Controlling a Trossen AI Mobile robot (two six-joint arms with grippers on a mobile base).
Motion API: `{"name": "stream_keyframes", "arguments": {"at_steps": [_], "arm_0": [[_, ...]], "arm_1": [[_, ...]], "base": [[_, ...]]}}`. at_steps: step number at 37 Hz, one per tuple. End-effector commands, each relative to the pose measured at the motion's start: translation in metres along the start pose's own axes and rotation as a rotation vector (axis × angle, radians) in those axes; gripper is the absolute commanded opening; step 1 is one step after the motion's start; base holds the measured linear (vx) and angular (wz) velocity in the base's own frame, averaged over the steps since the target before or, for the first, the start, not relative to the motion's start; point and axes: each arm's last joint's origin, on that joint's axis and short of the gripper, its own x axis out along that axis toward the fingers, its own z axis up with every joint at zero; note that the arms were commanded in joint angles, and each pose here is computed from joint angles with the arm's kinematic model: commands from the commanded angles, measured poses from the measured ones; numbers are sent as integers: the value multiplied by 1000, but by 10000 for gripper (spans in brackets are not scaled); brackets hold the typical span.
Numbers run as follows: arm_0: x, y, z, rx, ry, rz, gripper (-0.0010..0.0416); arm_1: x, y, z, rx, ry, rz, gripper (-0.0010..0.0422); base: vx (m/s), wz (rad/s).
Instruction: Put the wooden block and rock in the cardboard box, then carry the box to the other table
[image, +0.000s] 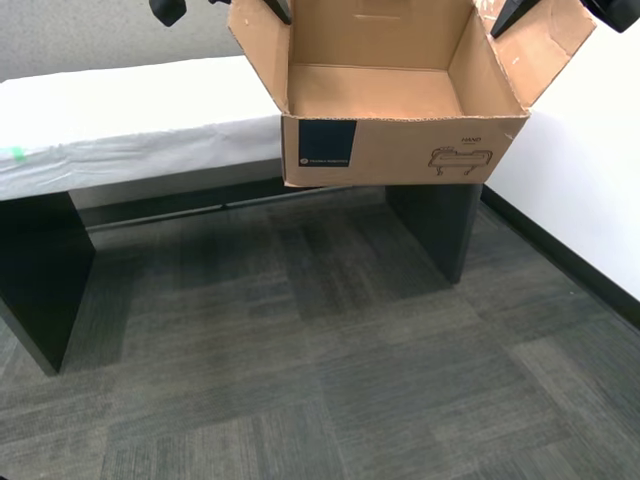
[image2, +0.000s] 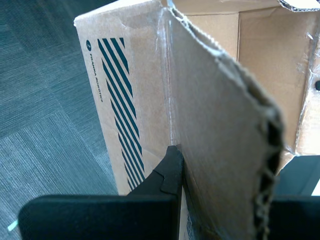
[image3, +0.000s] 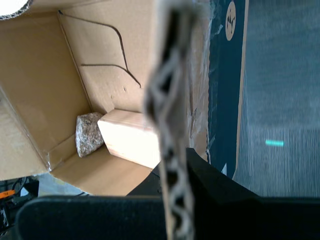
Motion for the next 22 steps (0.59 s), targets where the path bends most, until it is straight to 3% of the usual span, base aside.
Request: {"name": "stream_keyframes", "arguments": {"at_steps": [1, 11, 22], "arm_0": [[0, 3, 2, -18, -11, 43, 0], [0, 4, 2, -34, -15, 50, 0], [1, 5, 2, -13, -14, 51, -1]], "arm_1": [[-1, -3, 1, -37, 2, -43, -1], [-1, -3, 0, -51, 5, -38, -1], [-1, -4, 7, 30, -88, 11, -1]], "base": [[138, 94], [141, 96], [144, 112]]}}
